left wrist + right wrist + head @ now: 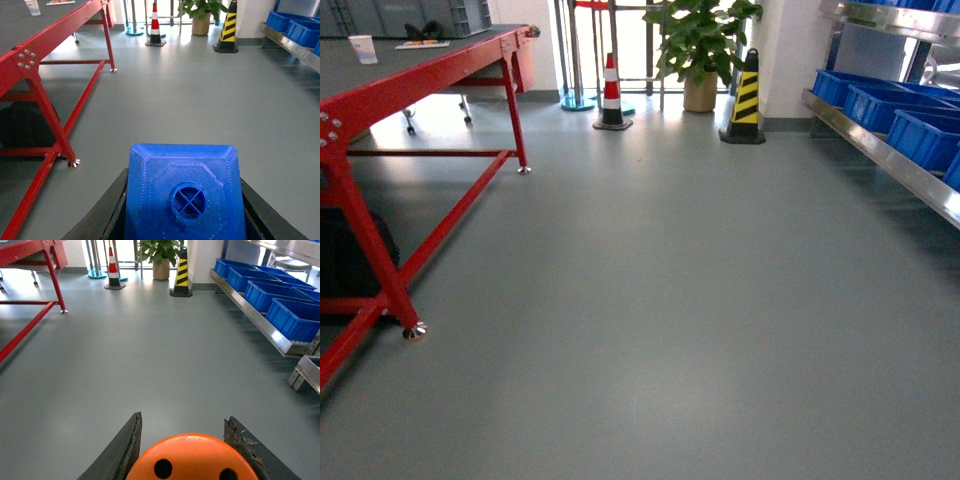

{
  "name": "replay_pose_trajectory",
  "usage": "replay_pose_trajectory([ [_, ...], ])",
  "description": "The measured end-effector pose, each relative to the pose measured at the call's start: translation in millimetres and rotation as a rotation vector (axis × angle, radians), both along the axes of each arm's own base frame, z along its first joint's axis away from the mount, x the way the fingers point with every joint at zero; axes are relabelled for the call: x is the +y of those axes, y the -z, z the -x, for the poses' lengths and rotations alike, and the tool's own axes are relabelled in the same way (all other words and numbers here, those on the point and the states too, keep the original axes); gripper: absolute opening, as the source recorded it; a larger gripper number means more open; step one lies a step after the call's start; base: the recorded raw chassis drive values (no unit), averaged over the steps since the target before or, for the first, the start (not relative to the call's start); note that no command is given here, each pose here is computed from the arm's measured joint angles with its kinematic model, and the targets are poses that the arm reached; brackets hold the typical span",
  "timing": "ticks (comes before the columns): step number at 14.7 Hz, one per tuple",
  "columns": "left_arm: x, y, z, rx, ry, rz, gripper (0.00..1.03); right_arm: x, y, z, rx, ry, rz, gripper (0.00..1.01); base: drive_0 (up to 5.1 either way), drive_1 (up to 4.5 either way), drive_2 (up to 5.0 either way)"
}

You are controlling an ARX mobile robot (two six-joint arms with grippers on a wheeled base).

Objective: Sort blue parts and orange caps into right shelf containers

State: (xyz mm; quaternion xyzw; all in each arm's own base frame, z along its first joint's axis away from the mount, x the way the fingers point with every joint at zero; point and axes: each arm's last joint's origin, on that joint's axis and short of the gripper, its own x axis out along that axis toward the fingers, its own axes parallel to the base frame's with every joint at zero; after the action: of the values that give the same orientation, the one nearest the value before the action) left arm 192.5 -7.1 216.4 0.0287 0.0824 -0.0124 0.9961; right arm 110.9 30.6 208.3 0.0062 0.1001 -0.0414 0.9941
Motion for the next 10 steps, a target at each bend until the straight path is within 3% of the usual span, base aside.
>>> replay_pose_trajectory([
  [8,0.0,-0.3,0.2,-0.002,0.000,0.000,0.44,-0.1,0.3,0.3,0.004,0.000,0.001,0.43,-1.7,2.53,-5.9],
  [10,0.0,-0.4,-0.2,-0.004,0.000,0.000,0.44,0.0,0.1,0.0,0.001,0.000,0.000,0.43,-1.7,-0.31,-3.2],
])
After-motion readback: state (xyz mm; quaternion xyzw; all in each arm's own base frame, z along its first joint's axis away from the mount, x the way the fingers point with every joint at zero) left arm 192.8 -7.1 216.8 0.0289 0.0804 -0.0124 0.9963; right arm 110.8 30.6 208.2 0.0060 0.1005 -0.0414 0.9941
